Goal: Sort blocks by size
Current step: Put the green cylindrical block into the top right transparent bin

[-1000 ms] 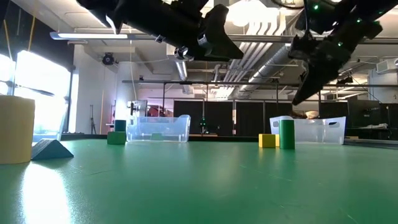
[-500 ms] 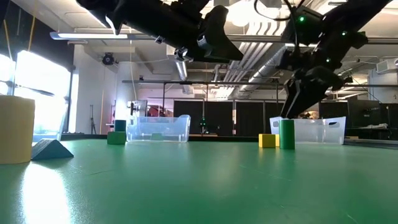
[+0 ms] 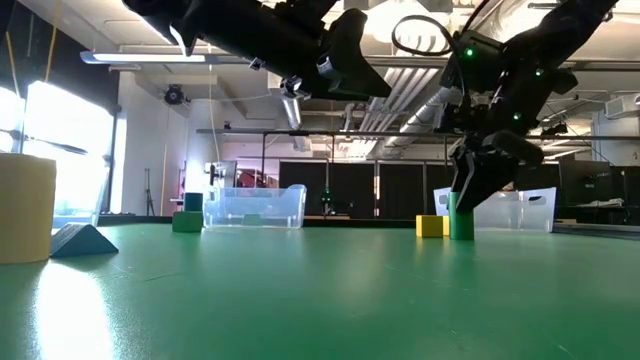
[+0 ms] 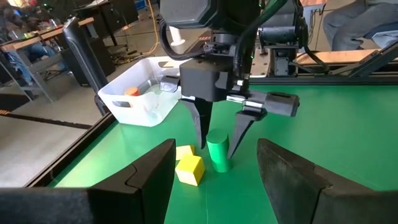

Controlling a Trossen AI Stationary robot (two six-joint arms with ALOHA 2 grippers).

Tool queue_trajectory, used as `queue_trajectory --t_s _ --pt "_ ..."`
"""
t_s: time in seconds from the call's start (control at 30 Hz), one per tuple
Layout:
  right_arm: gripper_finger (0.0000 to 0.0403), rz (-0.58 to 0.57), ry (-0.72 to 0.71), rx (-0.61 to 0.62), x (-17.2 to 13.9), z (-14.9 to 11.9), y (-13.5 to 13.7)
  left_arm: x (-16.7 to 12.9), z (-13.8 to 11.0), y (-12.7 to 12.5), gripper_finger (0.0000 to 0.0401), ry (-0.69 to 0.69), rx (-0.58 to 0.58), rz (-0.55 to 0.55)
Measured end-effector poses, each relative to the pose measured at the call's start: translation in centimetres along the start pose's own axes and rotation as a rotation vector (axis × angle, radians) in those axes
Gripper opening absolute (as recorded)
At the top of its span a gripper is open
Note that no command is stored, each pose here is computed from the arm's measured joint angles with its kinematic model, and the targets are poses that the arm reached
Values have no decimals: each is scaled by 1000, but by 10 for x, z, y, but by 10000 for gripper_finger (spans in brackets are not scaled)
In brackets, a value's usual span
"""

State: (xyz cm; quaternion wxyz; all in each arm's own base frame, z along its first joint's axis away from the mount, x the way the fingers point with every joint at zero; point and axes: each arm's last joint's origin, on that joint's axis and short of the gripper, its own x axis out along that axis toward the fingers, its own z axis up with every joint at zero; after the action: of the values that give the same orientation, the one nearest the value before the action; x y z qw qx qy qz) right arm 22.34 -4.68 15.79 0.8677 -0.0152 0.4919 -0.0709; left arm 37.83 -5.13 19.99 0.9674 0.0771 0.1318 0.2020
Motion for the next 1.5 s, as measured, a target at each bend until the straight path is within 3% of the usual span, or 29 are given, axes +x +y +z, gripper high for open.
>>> queue_trajectory --t_s 0.17,0.37,0.5,0.63,0.73,0.83,1.23,1.5 --pt "130 0 -18 45 1 2 0 0 0 0 210 3 2 0" --pt "129 -55 -59 103 0 6 -2 0 -1 0 210 13 -7 -1" --pt "129 -170 -148 147 -9 13 -6 0 -1 0 210 13 -6 -1" --pt "129 -361 -245 191 -28 19 -14 0 -2 0 210 15 -6 -1" --pt "129 -516 -272 238 -43 17 -26 0 -2 0 210 15 -7 -4" --pt "129 -586 -281 311 -55 11 -45 0 -2 -1 210 13 -9 -10" --pt "134 -575 -86 725 -85 -26 -152 0 -1 -1 210 9 -10 -10" --pt "138 -474 37 833 -66 -46 -179 0 -1 0 210 11 -9 -9"
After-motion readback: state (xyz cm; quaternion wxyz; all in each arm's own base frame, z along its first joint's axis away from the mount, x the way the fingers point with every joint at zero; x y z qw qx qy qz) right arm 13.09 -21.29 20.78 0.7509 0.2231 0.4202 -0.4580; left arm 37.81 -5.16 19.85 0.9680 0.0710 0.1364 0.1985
